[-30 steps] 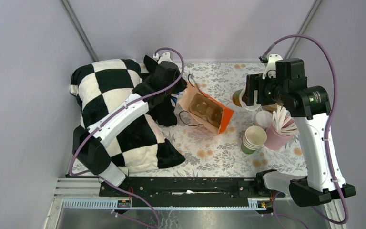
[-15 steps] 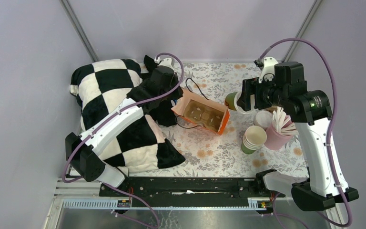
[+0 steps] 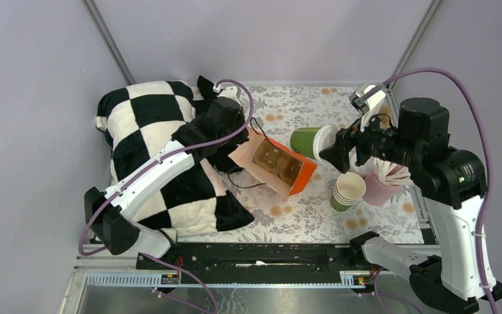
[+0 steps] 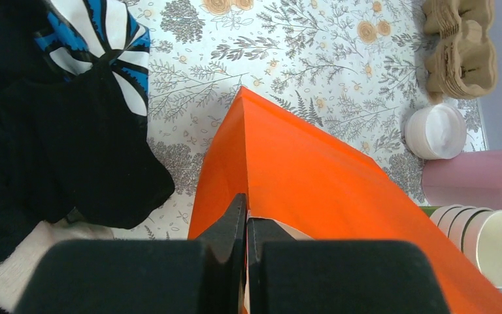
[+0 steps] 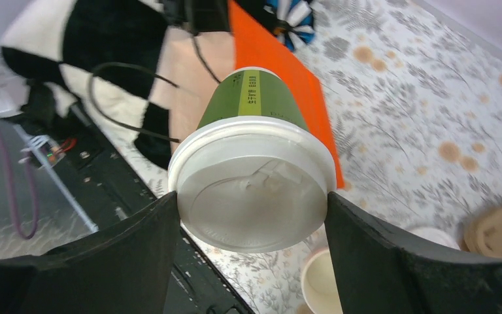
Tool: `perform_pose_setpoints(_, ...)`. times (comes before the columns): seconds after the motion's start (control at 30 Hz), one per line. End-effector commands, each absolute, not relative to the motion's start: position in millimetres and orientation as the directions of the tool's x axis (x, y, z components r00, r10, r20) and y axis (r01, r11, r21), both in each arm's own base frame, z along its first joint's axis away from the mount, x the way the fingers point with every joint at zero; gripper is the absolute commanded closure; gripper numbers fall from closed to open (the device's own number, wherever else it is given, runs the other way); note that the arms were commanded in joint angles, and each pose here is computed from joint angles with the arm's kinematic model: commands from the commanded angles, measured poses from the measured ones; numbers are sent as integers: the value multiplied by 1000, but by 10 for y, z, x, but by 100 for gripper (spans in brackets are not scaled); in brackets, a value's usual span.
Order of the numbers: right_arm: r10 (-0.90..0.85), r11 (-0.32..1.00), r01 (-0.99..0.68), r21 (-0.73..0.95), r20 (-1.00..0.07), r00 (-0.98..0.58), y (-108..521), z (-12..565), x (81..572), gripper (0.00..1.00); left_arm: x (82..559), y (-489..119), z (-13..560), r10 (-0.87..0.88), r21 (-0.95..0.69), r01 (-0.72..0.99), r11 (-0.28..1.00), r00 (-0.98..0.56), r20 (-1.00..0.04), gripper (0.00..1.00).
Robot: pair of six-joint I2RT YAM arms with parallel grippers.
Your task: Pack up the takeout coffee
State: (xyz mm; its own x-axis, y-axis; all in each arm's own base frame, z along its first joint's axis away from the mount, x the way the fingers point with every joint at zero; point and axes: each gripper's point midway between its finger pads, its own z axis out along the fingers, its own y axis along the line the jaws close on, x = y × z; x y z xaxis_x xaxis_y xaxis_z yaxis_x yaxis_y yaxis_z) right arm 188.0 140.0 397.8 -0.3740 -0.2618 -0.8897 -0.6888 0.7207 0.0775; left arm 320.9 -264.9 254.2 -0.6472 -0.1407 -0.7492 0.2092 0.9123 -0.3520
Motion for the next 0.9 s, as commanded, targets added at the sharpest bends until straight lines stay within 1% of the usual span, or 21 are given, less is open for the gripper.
perform_pose_setpoints(0.0, -252, 546, -833, 93, -930, -268, 1713, 4210, 1640, 51, 3190, -2506, 2671, -198, -363, 157, 918, -614, -764, 100)
perform_pose_setpoints(0.07, -246, 504, -855, 123, -928, -279, 1799, 4195, 1576, 52, 3189, -2499, 2683, -212, -372, 145, 917, -613, -761, 100)
perform_pose_setpoints(0.27, -267, 445, -880, 167, -913, -308, 1947, 4100, 1494, 52, 3161, -2528, 2678, -221, -390, 139, 910, -632, -743, 100)
perform_pose_setpoints(0.43, -263, 448, -876, 180, -910, -321, 2033, 4073, 1561, 52, 3145, -2482, 2684, -219, -380, 132, 916, -629, -746, 100)
perform_pose_setpoints(0.53, -297, 462, -869, 179, -892, -341, 2116, 3982, 1603, 54, 3129, -2468, 2672, -220, -380, 129, 916, -630, -745, 100)
perform_pose_setpoints(0.67, -409, 483, -871, 87, -857, -313, 2259, 3806, 1594, 54, 3113, -2443, 2651, -223, -378, 120, 918, -631, -743, 100)
perform_pose_setpoints(0.7, -445, 469, -881, 66, -844, -300, 2320, 3761, 1549, 54, 3111, -2437, 2644, -225, -378, 117, 918, -632, -742, 100)
perform_pose_setpoints(0.8, -523, 498, -867, -34, -809, -268, 2396, 3700, 1581, 54, 3103, -2440, 2646, -231, -385, 115, 916, -633, -738, 100)
perform_pose_setpoints(0.87, -587, 520, -844, -132, -773, -240, 2406, 3645, 1619, 54, 3098, -2440, 2634, -230, -385, 115, 916, -636, -737, 100)
